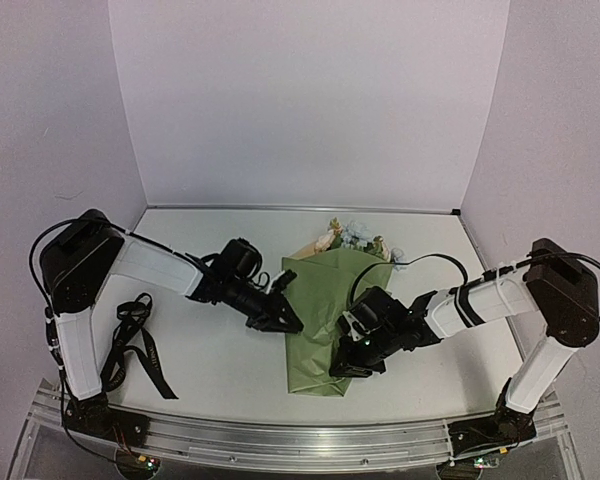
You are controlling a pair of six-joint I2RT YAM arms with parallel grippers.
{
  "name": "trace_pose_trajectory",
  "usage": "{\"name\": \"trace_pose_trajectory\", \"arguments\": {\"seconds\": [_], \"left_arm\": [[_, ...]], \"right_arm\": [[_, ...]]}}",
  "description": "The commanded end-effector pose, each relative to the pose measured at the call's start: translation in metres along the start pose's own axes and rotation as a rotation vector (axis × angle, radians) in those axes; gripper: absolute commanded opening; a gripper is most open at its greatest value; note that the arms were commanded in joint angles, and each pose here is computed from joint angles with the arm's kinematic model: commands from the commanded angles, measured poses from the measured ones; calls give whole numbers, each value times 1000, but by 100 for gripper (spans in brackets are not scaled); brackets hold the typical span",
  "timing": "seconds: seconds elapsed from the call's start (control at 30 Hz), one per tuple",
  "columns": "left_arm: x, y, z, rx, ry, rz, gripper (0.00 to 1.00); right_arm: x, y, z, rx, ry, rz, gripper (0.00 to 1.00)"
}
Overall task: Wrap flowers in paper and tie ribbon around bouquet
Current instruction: Press the fold line on the folded bouquet.
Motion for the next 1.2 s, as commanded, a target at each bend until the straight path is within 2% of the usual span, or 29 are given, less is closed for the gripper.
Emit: {"name": "trace_pose_trajectory", "arguments": {"seconds": [0.0, 0.2, 0.53, 0.8, 1.17], "left_arm": [[-4, -25, 14, 16, -44, -13, 16], [13, -40, 29, 40, -41, -80, 15], [38, -23, 43, -12, 26, -168, 17], [57, 4, 24, -102, 45, -220, 18], [78, 52, 13, -82, 19, -196, 20]], "right_arm": [[-42, -22, 4, 80, -189, 66, 13], [-45, -23, 5, 83, -201, 72, 13], [-49, -26, 6, 85, -212, 79, 13], [-52, -28, 7, 91, -216, 78, 12], [-57, -32, 9, 103, -215, 85, 12]]}}
Point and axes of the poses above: each gripper's point midway between its finger pads, its own z axis out along the fingers, its own x axis along the line the jaws close on, y = z × x, the point moved 6 cm from there along -z, back along the fingers, and after that the axes turned 1 degree about z, right-handed, at the moved point
